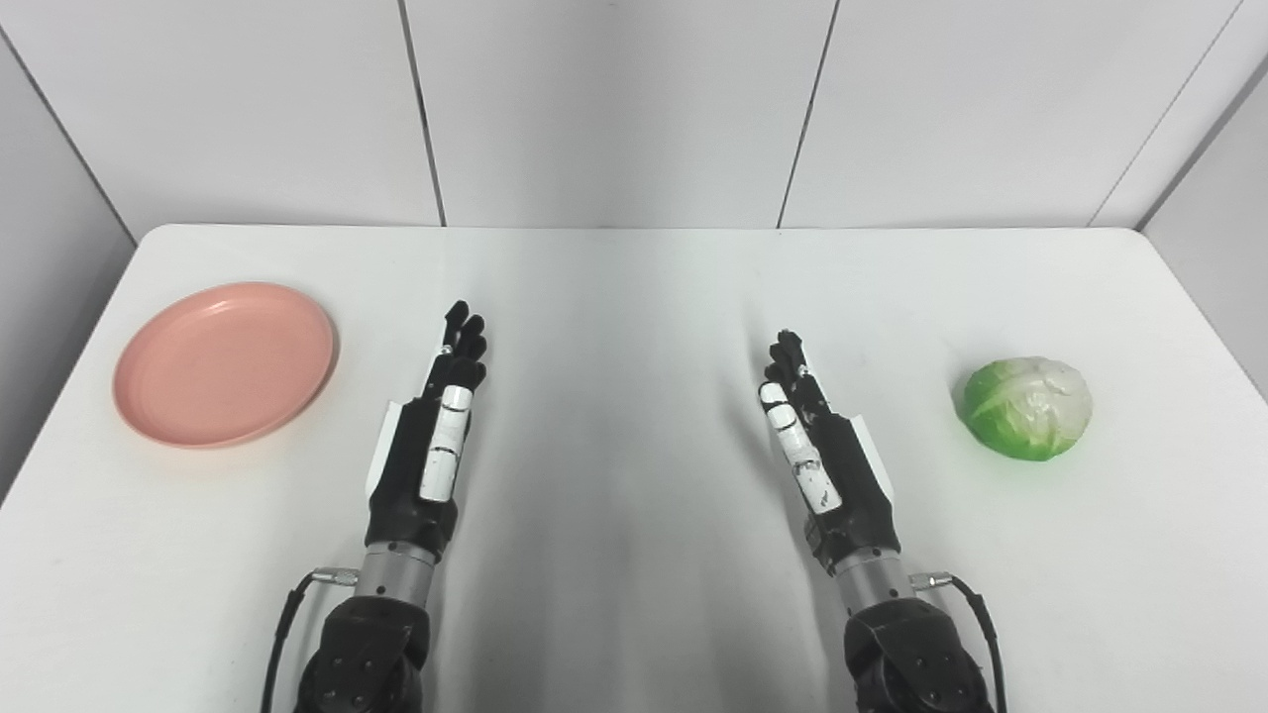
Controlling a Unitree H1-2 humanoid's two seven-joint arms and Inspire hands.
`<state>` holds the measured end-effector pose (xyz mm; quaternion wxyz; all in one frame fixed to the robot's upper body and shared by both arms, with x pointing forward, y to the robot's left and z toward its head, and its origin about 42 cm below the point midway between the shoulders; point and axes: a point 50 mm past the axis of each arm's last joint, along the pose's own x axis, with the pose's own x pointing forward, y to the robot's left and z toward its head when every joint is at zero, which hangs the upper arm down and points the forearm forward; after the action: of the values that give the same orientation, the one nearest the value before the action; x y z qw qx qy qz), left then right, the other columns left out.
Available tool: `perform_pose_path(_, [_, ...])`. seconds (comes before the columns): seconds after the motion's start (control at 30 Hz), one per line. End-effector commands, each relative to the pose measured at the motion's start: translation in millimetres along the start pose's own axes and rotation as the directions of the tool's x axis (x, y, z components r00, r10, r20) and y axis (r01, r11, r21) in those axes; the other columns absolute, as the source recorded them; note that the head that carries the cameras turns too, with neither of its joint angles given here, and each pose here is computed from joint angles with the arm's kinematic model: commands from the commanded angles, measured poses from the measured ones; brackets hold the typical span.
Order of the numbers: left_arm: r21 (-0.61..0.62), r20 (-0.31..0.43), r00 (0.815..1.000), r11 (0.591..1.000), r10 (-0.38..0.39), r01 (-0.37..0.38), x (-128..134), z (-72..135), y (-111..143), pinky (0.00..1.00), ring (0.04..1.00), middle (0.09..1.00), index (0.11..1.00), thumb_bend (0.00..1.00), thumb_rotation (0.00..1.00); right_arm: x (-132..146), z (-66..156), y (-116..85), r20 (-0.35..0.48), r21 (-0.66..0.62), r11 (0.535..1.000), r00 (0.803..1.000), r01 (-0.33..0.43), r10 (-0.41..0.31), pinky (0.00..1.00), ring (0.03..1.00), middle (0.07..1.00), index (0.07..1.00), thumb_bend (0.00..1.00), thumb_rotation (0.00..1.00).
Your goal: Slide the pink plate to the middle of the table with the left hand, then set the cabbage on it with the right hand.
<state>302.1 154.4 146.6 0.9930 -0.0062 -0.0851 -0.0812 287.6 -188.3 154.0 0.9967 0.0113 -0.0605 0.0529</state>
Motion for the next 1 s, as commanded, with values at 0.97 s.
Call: perform_pose_path(0.97, [-0.015,0.042,0.999,1.000,-0.014,0.015,-0.2,1.5,-9.8,1.00,1.000,1.000,1.000,0.68,0.98,8.1,12.1,-16.3,0.069,-0.042,0.999,0.998,-0.007,0.009,0.99,0.984,0.996,1.000,0.69,0.85])
